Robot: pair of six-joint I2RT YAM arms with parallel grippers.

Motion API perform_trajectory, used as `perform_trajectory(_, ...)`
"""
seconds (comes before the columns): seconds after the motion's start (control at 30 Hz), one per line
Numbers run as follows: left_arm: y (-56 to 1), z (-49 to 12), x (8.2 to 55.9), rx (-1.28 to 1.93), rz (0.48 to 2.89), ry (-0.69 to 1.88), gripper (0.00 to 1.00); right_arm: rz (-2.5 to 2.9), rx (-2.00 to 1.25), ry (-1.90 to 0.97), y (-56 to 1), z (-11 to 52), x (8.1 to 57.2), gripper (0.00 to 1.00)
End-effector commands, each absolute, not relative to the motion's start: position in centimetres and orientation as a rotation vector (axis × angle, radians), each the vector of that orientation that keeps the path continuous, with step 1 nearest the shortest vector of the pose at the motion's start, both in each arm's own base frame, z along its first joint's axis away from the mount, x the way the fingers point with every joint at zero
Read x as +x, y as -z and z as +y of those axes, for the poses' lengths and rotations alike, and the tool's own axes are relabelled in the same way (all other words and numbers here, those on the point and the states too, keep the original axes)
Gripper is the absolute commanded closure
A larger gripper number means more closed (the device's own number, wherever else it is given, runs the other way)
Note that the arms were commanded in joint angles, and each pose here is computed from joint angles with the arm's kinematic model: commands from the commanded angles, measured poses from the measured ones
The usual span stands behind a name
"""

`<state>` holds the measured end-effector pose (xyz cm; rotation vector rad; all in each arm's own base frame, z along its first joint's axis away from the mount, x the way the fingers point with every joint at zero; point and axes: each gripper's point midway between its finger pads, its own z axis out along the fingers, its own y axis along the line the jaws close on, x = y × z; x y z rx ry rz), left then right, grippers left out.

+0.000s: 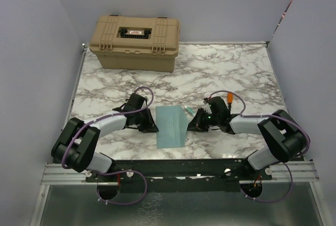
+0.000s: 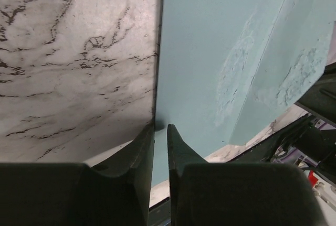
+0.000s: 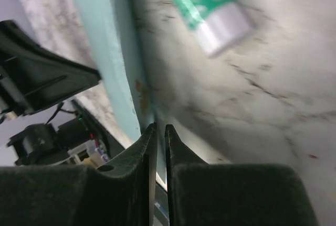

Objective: Place the letter into the envelope and seal it

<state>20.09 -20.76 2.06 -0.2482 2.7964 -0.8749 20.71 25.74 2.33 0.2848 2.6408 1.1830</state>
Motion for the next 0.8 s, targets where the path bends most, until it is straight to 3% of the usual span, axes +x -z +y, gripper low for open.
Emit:
perform_trajectory(0.0,-0.7,-20.0,19.4,-0.228,2.854,0.797,0.83,2.466,0.094,-1.428,-6.6,28.5,21.5,0.86)
perform_trajectory(0.17,-0.8,-20.2,19.7,-0.215,2.849,0.801,0.83,2.459,0.059,-1.474,-6.6,29.3,21.6,0.85)
perform_trajectory(0.77,-2.2,-19.9,20.8,-0.213,2.773,0.783,0.88,2.690,-0.066,-1.039,-1.8,31.2,22.6,0.82)
